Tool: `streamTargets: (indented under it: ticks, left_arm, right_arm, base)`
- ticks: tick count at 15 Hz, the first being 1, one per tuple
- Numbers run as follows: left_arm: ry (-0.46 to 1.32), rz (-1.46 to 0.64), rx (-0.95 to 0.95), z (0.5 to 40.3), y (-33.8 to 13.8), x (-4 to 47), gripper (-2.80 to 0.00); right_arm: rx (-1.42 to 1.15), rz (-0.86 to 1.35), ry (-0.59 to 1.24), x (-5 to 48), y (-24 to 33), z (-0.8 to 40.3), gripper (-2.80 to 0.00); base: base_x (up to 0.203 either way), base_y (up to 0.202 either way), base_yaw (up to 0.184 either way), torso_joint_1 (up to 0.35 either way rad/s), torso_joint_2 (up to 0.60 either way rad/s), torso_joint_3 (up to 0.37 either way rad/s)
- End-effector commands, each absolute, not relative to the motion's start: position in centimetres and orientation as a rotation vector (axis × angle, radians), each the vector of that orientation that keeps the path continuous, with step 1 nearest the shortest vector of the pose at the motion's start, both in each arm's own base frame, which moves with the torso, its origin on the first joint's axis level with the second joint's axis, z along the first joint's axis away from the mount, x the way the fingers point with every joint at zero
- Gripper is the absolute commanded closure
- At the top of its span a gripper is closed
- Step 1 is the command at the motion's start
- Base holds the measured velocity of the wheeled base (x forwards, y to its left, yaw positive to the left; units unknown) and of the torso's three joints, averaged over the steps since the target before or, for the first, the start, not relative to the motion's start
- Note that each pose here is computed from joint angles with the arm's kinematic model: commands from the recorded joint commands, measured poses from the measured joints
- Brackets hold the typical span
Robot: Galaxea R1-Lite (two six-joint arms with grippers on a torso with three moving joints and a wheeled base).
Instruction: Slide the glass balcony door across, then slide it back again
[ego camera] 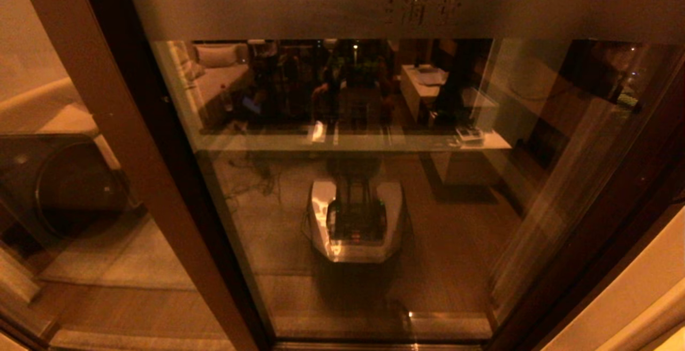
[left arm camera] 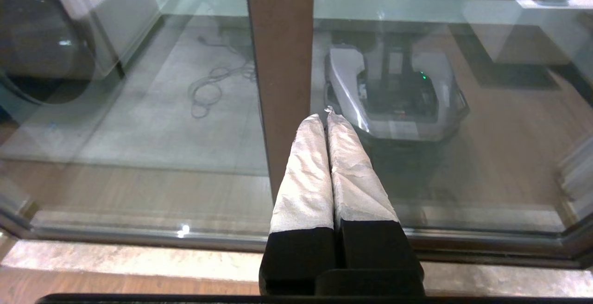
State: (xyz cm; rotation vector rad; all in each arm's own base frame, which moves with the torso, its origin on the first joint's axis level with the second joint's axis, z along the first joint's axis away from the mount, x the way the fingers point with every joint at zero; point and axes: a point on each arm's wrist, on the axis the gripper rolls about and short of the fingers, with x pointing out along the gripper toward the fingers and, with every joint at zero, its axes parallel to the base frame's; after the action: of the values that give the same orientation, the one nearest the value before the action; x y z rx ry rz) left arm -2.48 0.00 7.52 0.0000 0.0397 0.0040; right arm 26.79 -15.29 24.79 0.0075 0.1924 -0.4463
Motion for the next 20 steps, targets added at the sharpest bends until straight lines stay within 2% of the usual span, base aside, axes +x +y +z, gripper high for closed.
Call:
streamTargets:
  ticks: [1, 3, 5, 7, 9, 10, 15, 18, 20]
  left_arm:
    - [0.040, 0.005, 0.000, 7.5, 0.0, -2.5, 0.00]
    - [0.040, 0.005, 0.000, 7.5, 0.0, -2.5, 0.00]
    - [0.040, 0.005, 0.000, 7.5, 0.0, -2.5, 0.00]
    - [0.040, 0.005, 0.000, 7.5, 0.0, -2.5, 0.00]
    - [0.040, 0.005, 0.000, 7.5, 0.0, -2.5, 0.00]
    - [0.040, 0.005, 0.000, 7.5, 0.0, -2.5, 0.00]
    - [0.040, 0.005, 0.000, 7.5, 0.0, -2.5, 0.00]
    - [0.040, 0.005, 0.000, 7.5, 0.0, -2.5, 0.00]
    - [0.040, 0.005, 0.000, 7.5, 0.0, -2.5, 0.00]
  right_arm:
    - [-0.020, -0.436, 0.135, 24.2, -14.0, 26.6, 0.00]
    - [-0.035, -0.376, 0.087, 21.9, -12.8, 27.8, 0.00]
    - [-0.044, -0.224, 0.023, 18.5, -10.9, 28.8, 0.00]
    - [-0.023, -0.018, -0.039, 14.5, -8.0, 29.6, 0.00]
    - [0.076, 0.277, -0.059, 10.6, -4.9, 30.3, 0.00]
    - [0.169, 0.427, -0.033, 8.5, -3.3, 30.7, 0.00]
    - [0.515, 0.882, 0.205, -1.2, 3.3, 31.7, 0.00]
    - [0.573, 1.058, 0.312, -6.8, 5.7, 32.5, 0.00]
    - [0.569, 1.240, 0.387, -9.8, 4.9, 34.2, 0.00]
  base:
    - [0.000, 0.000, 0.000, 0.000, 0.00, 0.000]
    - [0.000, 0.000, 0.000, 0.000, 0.00, 0.000]
    - [0.000, 0.000, 0.000, 0.000, 0.00, 0.000]
    - [0.000, 0.000, 0.000, 0.000, 0.00, 0.000]
    - [0.000, 0.000, 0.000, 0.000, 0.00, 0.000]
    - [0.000, 0.000, 0.000, 0.000, 0.00, 0.000]
    - [0.000, 0.000, 0.000, 0.000, 0.00, 0.000]
    - [0.000, 0.000, 0.000, 0.000, 0.00, 0.000]
    - [0.000, 0.000, 0.000, 0.000, 0.00, 0.000]
